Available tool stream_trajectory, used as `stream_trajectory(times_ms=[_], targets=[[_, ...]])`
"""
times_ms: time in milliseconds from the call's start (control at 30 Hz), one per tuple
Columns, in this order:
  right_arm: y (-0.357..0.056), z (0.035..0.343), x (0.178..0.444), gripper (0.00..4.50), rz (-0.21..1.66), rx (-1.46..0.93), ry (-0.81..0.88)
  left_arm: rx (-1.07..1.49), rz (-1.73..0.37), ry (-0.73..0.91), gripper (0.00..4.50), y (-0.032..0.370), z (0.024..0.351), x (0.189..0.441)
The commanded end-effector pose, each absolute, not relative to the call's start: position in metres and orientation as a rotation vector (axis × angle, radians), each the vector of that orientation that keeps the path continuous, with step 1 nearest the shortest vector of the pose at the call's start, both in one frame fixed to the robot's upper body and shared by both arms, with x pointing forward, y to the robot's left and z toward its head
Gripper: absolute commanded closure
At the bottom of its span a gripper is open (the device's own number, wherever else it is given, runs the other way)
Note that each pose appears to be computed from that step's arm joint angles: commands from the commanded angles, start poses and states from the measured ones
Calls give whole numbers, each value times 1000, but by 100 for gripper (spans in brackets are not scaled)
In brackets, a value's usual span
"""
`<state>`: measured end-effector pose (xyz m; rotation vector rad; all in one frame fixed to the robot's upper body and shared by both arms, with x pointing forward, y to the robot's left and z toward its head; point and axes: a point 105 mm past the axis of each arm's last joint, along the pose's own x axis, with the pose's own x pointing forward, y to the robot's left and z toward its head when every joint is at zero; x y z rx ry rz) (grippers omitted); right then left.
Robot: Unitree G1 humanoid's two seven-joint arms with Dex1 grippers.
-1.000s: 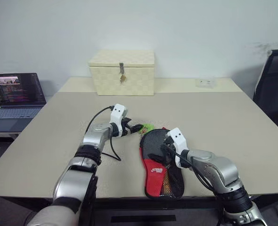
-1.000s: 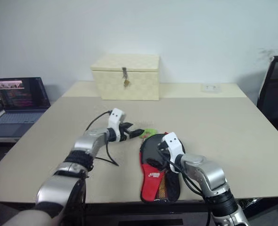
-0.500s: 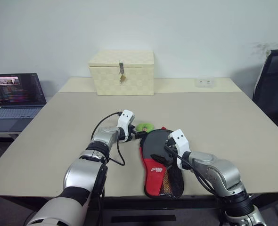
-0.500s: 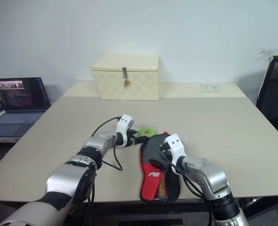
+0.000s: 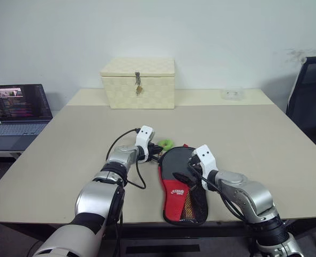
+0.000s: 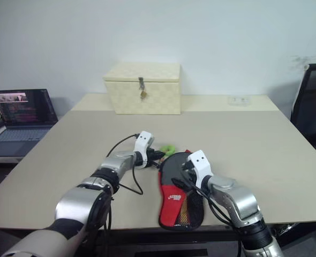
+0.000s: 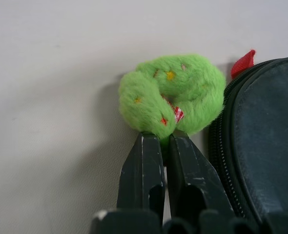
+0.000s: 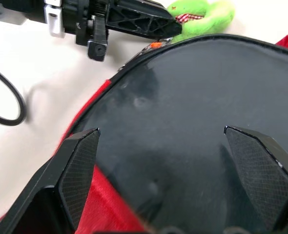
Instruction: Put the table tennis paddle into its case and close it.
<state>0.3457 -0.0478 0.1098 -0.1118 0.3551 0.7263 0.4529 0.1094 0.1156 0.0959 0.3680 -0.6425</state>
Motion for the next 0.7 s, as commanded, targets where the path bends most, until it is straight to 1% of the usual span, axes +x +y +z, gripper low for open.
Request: stream_trajectory(times_ms=[33,167,233,367,500,700], targets=[[-43,100,346,0,746,-144,373,123,-611,348,448,114,121,456],[-52,78,346,0,725,-135,459,179,-572,332,448,115,125,461],[-55,74,346,0,710,-92,492,217,-561,319,448,114,128,463],[-58,68,345,0,702,-92,523,338,-541,277,448,108,137,468],[-62,54,331,0,710,-115,580,394,-581,165,448,78,160,471],[-71,40,310,0,720,-135,641,528,-596,80,448,45,178,472]])
